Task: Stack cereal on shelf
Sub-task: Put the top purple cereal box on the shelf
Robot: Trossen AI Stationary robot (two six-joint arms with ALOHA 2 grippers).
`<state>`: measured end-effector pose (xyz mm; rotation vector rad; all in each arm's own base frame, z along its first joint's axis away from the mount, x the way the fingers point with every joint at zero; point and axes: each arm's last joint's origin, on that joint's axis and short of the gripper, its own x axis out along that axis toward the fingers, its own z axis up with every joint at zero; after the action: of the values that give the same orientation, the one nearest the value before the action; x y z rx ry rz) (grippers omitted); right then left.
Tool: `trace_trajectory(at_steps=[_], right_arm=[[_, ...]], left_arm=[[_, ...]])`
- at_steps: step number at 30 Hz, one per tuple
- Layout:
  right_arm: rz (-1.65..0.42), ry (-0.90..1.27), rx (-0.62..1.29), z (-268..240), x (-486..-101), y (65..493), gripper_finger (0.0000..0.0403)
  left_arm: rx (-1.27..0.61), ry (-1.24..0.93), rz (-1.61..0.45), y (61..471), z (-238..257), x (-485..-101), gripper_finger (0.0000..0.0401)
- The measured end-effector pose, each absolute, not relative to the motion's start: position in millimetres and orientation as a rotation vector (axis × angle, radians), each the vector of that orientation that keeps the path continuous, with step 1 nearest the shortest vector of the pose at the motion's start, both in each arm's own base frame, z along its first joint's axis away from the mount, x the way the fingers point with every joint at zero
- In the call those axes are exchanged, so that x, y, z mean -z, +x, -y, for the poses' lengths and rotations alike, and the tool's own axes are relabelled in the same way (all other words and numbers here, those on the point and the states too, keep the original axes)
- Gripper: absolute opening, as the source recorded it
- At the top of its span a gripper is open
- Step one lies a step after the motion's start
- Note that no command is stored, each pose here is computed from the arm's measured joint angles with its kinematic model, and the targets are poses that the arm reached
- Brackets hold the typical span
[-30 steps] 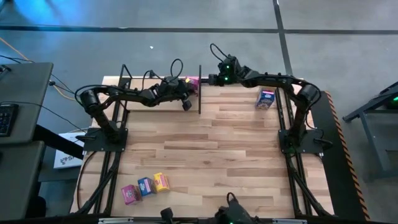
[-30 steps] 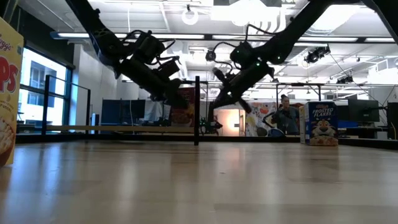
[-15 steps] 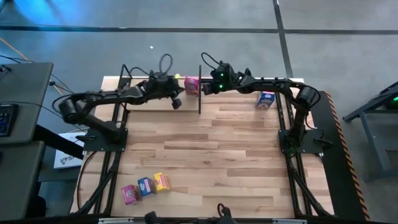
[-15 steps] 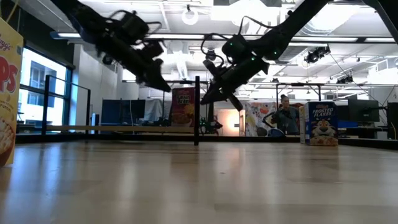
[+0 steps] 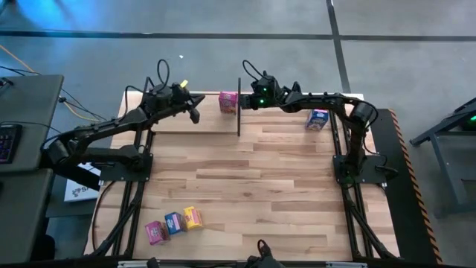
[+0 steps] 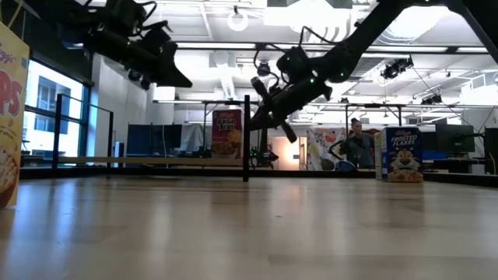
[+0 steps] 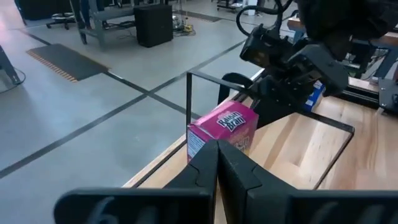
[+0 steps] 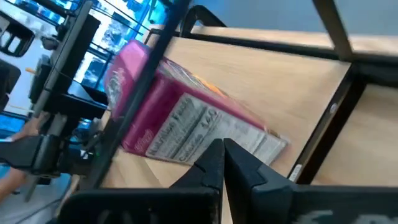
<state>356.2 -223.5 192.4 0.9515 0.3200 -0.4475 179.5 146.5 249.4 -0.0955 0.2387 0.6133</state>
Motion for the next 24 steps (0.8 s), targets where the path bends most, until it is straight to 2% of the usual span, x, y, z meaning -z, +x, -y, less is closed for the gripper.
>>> trace_trajectory(at_steps=[24], right_arm=[[-0.243, 0.998, 0.454, 224.3, -193.0, 361.5, 0.0]], left_arm=[[-0.626, -0.095, -0.236, 176.8, -148.1, -250.1, 0.0]])
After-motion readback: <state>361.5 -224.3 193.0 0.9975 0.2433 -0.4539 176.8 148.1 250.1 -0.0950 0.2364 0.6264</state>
